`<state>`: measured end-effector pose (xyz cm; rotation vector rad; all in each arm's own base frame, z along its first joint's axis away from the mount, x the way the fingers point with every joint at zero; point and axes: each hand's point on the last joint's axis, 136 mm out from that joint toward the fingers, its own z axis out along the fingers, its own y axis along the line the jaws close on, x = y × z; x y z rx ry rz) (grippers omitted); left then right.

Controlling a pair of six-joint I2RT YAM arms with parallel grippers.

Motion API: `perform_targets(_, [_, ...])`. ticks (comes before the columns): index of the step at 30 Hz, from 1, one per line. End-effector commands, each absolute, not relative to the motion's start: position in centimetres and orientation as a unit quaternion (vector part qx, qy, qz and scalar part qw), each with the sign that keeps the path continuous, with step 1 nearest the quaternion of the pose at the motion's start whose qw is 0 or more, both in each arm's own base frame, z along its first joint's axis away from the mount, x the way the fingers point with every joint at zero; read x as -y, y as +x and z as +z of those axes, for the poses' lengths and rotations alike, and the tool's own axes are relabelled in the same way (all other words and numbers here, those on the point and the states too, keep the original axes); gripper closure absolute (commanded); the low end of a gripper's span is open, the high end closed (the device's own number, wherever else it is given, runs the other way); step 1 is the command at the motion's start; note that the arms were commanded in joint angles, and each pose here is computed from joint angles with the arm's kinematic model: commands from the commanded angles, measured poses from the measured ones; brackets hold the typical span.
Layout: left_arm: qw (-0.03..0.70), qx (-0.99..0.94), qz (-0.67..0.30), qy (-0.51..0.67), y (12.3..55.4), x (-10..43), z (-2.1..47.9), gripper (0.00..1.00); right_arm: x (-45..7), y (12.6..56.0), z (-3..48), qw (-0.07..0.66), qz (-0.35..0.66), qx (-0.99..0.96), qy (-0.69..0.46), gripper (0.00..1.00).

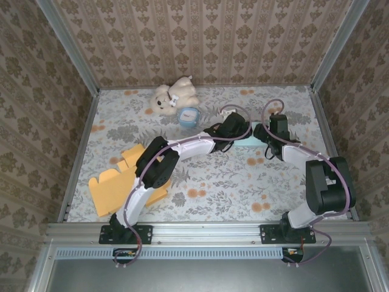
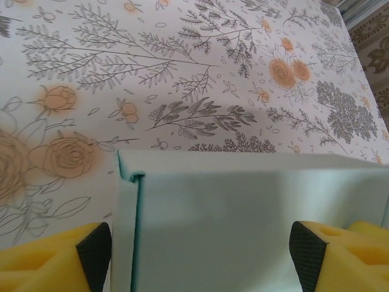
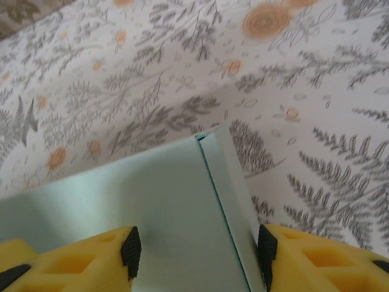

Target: Fold the paper box

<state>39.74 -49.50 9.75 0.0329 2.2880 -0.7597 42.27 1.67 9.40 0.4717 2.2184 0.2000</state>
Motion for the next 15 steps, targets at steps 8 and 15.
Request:
perform_targets(8, [0.36,-0.885,-0.297,0.012,41.5,49.6,10.4,0.18,0.6,44.0,10.4,0.435,0.084,-0.862,0.249,0.39])
perform_targets(15, [0.361,-0.885,-0.292,0.01,41.4,47.5,11.4,0.17,0.9,42.5,12.0,0.461,0.079,-0.847,0.252,0.39])
